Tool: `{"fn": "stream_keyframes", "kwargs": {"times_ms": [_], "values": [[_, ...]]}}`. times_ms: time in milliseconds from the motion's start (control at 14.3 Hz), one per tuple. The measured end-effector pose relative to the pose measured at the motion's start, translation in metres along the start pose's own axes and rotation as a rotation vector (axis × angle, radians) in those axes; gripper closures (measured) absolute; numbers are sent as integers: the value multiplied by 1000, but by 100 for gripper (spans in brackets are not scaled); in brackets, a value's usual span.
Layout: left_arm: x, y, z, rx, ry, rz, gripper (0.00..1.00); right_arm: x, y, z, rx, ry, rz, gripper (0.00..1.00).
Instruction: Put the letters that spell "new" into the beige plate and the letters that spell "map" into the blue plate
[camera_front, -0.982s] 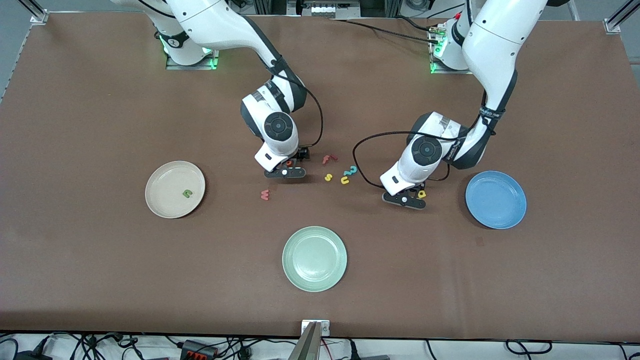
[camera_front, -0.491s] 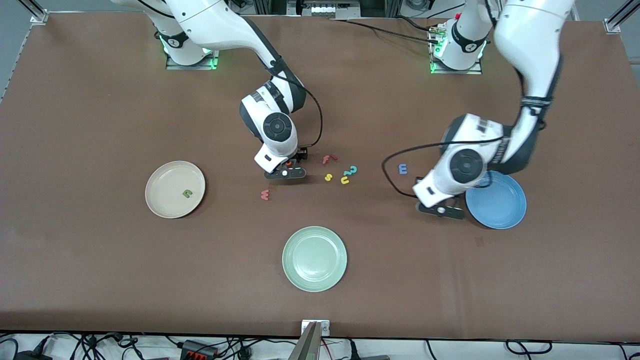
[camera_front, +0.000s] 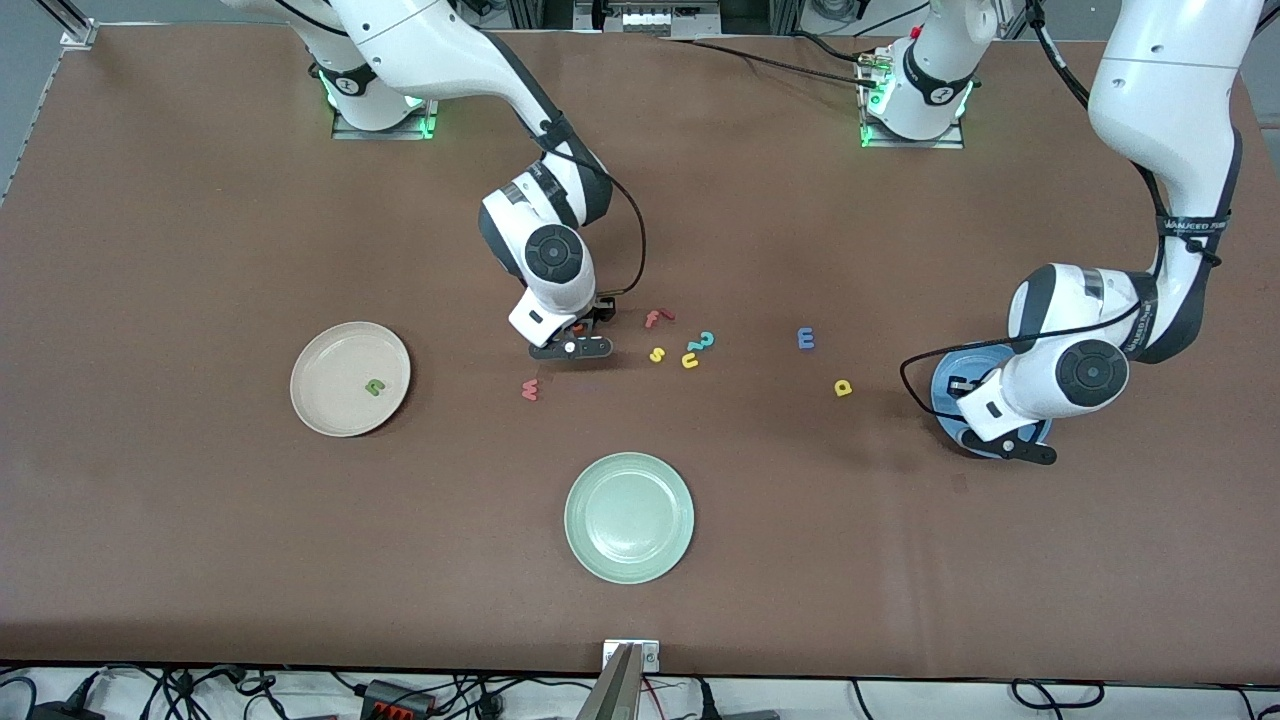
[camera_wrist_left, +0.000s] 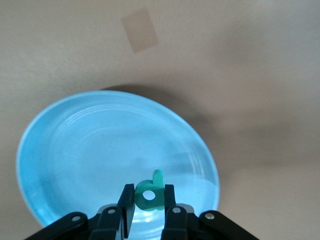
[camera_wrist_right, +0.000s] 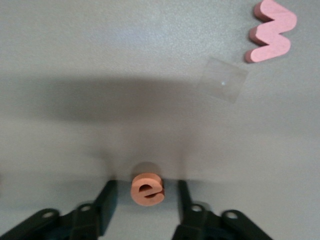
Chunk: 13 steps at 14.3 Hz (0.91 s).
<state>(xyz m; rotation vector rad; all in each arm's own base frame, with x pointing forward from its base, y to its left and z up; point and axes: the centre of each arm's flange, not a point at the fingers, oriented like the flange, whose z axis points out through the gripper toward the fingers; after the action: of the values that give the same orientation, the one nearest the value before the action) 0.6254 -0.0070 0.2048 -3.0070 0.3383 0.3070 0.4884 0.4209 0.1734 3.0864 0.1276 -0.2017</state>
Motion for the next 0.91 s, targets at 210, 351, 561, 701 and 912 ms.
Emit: {"fn": "stream_keyframes", "kwargs": {"times_ms": [210,351,561,701,912], "values": [[3,16,-1,-5,9,25,48,2,2,-1,2,1,3,56],[7,35,-14,-10,31,54,29,3,3,-2,5,2,6,72],[13,82,-41,-27,61,56,1,8,10,-3,6,2,19,72],[13,114,-44,-38,54,-63,0,12,16,-4,7,4,28,72],[13,165,-26,-48,25,-277,0,24,26,-15,15,16,46,72]]}}
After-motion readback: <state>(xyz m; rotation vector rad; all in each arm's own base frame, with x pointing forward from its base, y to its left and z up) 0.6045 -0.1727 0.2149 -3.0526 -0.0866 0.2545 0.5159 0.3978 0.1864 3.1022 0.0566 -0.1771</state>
